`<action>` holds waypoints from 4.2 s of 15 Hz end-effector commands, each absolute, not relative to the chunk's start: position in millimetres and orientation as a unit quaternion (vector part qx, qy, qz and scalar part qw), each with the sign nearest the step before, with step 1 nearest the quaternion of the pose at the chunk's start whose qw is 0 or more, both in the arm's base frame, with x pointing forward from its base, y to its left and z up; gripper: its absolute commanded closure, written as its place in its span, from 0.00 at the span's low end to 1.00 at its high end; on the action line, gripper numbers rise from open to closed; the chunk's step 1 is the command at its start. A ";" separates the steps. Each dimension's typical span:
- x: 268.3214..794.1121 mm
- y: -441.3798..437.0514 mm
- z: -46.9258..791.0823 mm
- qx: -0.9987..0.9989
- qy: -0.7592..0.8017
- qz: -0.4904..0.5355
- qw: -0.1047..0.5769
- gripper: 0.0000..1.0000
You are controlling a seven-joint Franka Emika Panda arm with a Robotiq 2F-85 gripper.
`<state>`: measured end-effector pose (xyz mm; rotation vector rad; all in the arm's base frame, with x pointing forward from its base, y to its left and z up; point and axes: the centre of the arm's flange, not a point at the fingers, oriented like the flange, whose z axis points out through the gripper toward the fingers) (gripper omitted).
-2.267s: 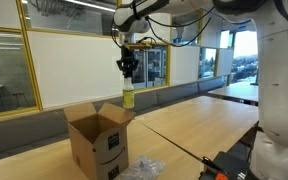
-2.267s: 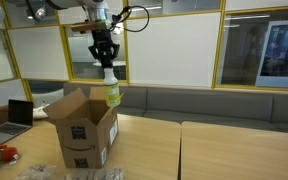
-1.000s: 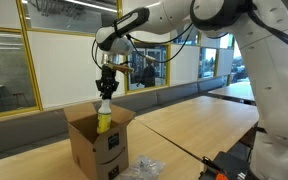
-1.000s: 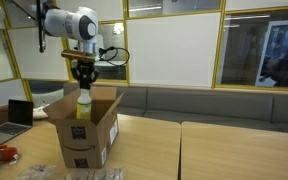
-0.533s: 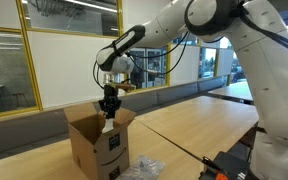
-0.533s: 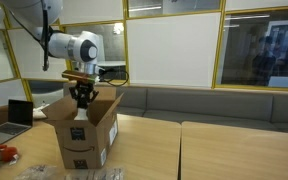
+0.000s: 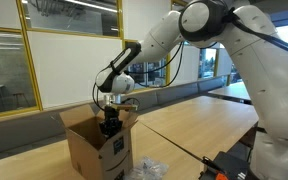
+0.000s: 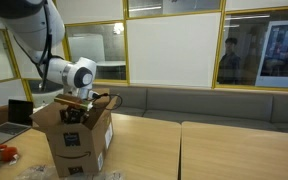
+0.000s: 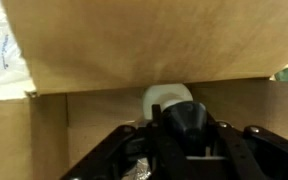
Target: Put the objects on the table into the cardboard box
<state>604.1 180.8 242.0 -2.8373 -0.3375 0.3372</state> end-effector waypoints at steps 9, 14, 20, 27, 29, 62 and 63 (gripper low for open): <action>579.9 153.2 287.0 -0.985 -0.098 0.104 0.097 0.00; 562.8 116.8 383.8 -0.997 -0.054 0.051 0.028 0.00; 510.8 94.7 444.2 -0.998 0.011 0.054 -0.032 0.00; 434.3 91.3 407.2 -0.996 0.015 0.085 -0.031 0.00; 415.6 94.1 386.8 -0.997 0.000 0.074 -0.020 0.00; 396.5 171.3 82.4 -0.999 -0.017 -0.028 0.008 0.00; 396.5 171.7 77.3 -0.999 -0.018 -0.030 0.013 0.00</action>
